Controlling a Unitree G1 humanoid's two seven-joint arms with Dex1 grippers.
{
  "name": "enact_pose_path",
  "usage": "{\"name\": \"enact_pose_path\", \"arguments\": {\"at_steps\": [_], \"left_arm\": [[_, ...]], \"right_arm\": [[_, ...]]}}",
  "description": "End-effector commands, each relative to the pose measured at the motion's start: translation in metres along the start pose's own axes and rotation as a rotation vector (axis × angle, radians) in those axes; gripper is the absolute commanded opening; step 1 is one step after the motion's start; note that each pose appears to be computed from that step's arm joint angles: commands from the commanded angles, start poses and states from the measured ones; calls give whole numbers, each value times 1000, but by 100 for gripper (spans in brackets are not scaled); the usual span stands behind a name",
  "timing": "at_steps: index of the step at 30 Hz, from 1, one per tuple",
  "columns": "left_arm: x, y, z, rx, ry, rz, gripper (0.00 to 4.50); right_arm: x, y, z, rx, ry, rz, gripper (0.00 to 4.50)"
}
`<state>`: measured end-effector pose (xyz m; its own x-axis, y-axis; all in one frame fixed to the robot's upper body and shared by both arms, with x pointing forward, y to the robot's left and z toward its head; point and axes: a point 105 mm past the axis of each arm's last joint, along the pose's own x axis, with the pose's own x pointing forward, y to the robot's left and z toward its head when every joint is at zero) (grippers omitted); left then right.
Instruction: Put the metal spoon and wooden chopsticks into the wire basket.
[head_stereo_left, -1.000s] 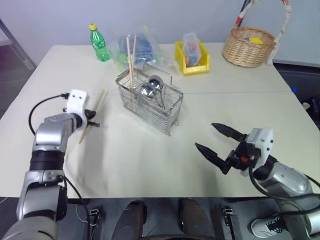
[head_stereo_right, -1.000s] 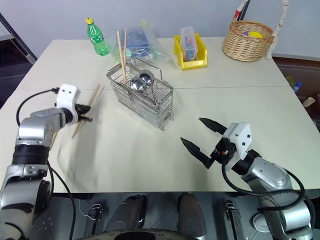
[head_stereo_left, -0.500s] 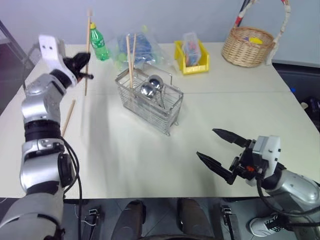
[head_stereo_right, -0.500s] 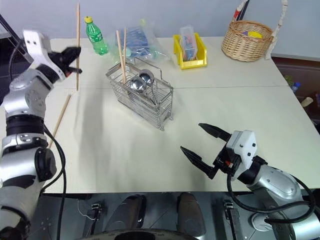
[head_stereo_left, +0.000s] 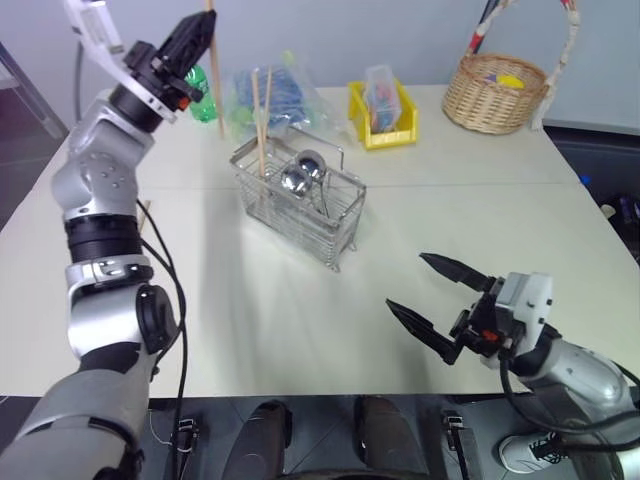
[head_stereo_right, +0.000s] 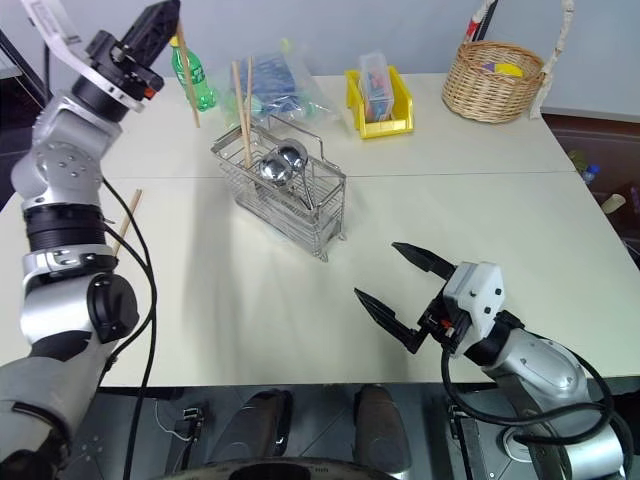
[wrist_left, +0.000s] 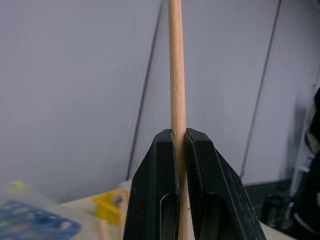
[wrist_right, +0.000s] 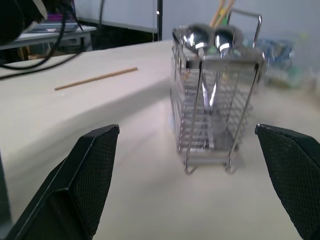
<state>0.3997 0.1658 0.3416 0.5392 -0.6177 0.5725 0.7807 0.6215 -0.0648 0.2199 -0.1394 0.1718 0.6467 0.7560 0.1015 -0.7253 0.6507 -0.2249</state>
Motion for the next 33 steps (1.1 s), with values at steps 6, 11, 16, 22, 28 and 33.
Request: {"name": "enact_pose_path", "arguments": {"at_steps": [6, 11, 16, 22, 28, 33], "left_arm": [[8, 0, -17, 104, -9, 22, 3], [0, 5, -33, 133, 10, 71, 3], [-7, 4, -49, 146, 34, 91, 3], [-12, 1, -62, 142, 47, 108, 3], [-14, -3, -68, 127, 50, 104, 83], [-13, -5, -65, 120, 46, 88, 326]], "right_arm": [[10, -2, 6, -23, -68, -35, 450], [12, 0, 7, -15, -79, -40, 450], [13, 3, 8, -6, -80, -24, 450], [14, 3, 8, -3, -80, -17, 450], [14, 3, 8, -3, -77, -18, 450], [13, 2, 7, -2, -73, -21, 450]]}}
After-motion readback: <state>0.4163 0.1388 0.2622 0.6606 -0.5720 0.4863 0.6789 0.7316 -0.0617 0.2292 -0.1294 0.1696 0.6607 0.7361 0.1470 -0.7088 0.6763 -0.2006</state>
